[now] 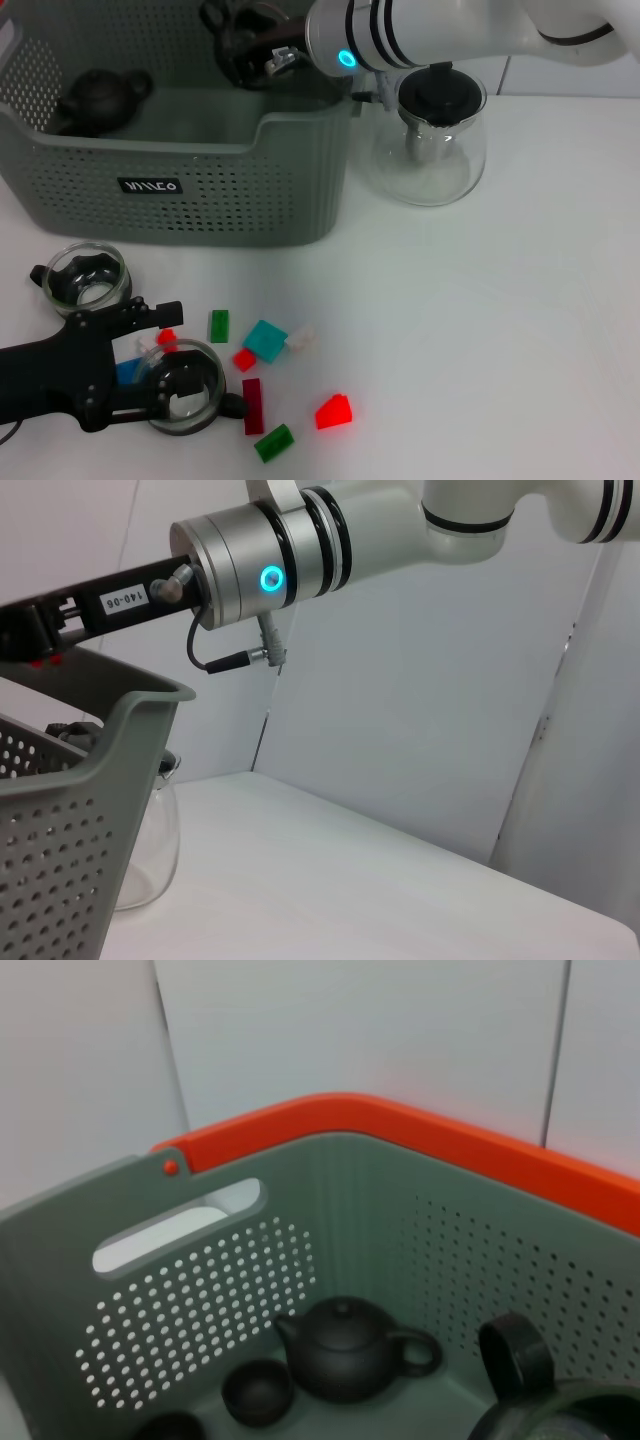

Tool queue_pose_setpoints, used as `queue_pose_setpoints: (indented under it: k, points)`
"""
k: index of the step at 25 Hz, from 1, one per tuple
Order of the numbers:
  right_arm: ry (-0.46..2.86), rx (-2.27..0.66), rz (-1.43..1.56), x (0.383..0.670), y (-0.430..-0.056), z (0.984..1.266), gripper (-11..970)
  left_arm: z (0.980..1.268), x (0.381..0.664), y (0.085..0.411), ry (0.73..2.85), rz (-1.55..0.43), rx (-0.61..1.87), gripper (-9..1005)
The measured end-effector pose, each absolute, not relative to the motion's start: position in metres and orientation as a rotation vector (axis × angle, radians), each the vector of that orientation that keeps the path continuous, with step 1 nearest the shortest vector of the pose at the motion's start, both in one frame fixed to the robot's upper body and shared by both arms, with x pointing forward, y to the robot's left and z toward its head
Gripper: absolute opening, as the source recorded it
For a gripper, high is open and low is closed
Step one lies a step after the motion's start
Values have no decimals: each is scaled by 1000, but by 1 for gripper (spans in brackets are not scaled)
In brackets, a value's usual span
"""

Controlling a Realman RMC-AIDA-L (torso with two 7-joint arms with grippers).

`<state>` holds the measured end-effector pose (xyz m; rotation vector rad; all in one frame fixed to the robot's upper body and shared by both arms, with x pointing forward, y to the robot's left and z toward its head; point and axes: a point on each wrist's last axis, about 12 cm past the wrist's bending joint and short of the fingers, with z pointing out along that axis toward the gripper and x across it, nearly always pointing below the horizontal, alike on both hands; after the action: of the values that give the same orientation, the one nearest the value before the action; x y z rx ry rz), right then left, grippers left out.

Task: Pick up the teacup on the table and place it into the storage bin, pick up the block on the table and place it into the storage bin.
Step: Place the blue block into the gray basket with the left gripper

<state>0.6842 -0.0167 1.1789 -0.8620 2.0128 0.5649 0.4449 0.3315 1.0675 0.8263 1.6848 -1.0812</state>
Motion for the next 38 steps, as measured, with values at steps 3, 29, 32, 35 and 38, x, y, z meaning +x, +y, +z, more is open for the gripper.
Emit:
queue_pose_setpoints:
  k: [3, 29, 32, 35, 38]
  points:
    - [2028, -864, 555, 684, -18, 1178, 56, 1067, 445, 332, 1685, -1080, 824, 843]
    - [2081, -876, 558, 683, -16, 1180, 61, 1068, 445, 332, 1684, -1080, 822, 842]
    - [2079, -872, 559, 683, -17, 1180, 64, 1068, 445, 332, 1684, -1080, 822, 842]
    - [2077, -866, 556, 683, -18, 1179, 67, 1068, 445, 332, 1684, -1079, 821, 842]
    - [2081, -857, 560, 683, -19, 1179, 158, 1068, 445, 332, 1684, -1078, 821, 842]
